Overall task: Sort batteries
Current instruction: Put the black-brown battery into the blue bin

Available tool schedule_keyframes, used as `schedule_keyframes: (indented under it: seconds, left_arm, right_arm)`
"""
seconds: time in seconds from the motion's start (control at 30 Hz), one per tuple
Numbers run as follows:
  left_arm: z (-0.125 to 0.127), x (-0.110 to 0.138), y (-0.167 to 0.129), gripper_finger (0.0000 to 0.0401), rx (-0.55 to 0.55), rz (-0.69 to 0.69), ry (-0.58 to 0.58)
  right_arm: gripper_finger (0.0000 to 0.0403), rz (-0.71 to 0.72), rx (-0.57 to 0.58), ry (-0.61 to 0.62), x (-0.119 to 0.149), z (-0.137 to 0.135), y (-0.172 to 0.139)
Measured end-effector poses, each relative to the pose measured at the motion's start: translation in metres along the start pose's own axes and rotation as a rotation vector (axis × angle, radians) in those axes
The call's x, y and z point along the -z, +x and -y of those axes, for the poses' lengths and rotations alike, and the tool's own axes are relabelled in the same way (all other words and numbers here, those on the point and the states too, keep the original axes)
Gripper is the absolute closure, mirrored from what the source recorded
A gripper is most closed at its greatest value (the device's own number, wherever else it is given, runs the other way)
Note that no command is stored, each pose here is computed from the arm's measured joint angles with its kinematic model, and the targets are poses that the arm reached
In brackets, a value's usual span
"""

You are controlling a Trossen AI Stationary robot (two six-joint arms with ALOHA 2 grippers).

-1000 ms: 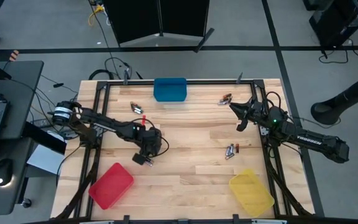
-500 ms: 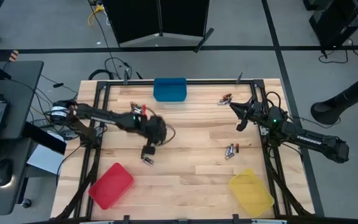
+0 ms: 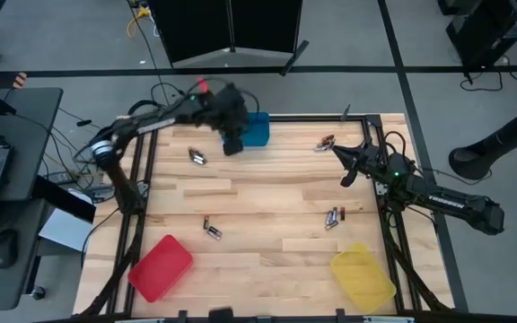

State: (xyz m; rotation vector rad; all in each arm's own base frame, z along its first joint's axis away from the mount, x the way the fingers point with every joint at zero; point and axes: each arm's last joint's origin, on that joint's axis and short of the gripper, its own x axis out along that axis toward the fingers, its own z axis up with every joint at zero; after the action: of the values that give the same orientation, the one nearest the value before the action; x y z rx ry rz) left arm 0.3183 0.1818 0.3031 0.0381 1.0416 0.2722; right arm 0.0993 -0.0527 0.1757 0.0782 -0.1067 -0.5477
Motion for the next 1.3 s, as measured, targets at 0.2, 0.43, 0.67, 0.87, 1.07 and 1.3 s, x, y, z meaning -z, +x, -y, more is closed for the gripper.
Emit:
schedule_keyframes:
  seconds: [0.2,0.43,0.67,0.87,1.07,1.3]
  left_arm:
    - [-0.047,-0.014,0.034,0.0357,0.011,-0.139,-0.013]
    - [-0.081,-0.006,0.086,0.0357,0.029,-0.218,-0.033]
    - [-0.094,0.007,0.123,0.0357,0.071,-0.235,-0.072]
    - [-0.096,0.015,0.146,0.0357,0.110,-0.241,-0.088]
    - [-0.097,0.022,0.164,0.0357,0.108,-0.270,-0.094]
    - [-0.097,0.020,0.161,0.0332,0.100,-0.262,-0.094]
  right_arm:
    - [0.0355,-0.020,0.002,0.025,0.002,0.000,0.001]
    - [0.0355,-0.045,0.007,0.039,0.005,0.000,0.003]
    - [0.0355,-0.065,0.010,0.038,0.007,0.000,0.004]
    - [0.0355,-0.081,0.011,0.036,0.008,0.000,0.005]
    - [0.0355,-0.088,0.013,0.051,0.009,0.000,0.005]
    - [0.0355,-0.088,0.013,0.053,0.009,0.000,0.005]
